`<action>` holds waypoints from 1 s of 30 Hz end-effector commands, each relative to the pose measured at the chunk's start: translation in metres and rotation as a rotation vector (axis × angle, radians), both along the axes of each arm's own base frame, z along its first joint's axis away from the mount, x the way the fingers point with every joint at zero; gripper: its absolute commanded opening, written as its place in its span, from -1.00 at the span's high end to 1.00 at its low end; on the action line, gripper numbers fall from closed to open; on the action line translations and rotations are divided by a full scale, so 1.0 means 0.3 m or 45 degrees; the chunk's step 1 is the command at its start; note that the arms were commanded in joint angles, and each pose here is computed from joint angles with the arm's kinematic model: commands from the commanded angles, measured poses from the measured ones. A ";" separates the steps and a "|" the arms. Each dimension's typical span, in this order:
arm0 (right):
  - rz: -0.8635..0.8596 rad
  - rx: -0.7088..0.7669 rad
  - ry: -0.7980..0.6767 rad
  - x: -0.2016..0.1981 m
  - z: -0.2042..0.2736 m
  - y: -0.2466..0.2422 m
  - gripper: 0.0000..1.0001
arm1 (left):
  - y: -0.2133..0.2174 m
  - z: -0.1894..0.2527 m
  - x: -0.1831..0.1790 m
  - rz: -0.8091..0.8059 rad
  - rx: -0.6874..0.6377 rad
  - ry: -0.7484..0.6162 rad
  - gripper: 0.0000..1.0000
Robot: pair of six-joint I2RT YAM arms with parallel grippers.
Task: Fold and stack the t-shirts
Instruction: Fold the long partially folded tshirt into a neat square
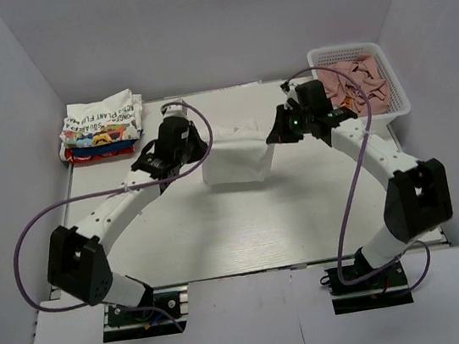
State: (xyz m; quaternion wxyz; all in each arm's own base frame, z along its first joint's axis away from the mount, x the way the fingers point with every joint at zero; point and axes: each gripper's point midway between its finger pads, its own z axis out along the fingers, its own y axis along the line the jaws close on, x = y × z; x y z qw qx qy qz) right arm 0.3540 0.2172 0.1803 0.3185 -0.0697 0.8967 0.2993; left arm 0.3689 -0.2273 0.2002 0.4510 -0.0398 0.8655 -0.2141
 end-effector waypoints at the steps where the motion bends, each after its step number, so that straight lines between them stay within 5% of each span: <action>1: -0.031 0.055 -0.092 0.149 0.092 0.007 1.00 | 0.065 0.051 0.122 0.176 0.062 -0.060 1.00; 15: 0.054 0.155 -0.123 0.622 -0.043 0.062 1.00 | 0.146 -0.082 0.587 0.323 0.089 0.047 1.00; 20: 0.046 0.309 -0.280 0.842 -0.057 0.099 0.95 | 0.159 -0.281 0.710 0.361 0.104 0.187 1.00; 25: 0.131 0.392 -0.387 0.894 -0.052 0.118 0.05 | 0.210 -0.303 0.767 0.417 0.078 0.181 0.95; 27: 0.150 0.373 -0.409 0.875 -0.042 0.112 -0.28 | 0.231 -0.289 0.788 0.450 0.064 0.152 0.65; 28: 0.160 0.369 -0.418 0.866 -0.037 0.112 -0.80 | 0.236 -0.288 0.790 0.468 0.061 0.151 0.52; 29: 0.171 0.365 -0.425 0.857 -0.030 0.111 -0.81 | 0.237 -0.288 0.790 0.468 0.061 0.151 -0.30; 30: 0.185 0.345 -0.419 0.827 -0.018 0.104 -0.81 | 0.243 -0.267 0.802 0.462 0.041 0.139 -0.74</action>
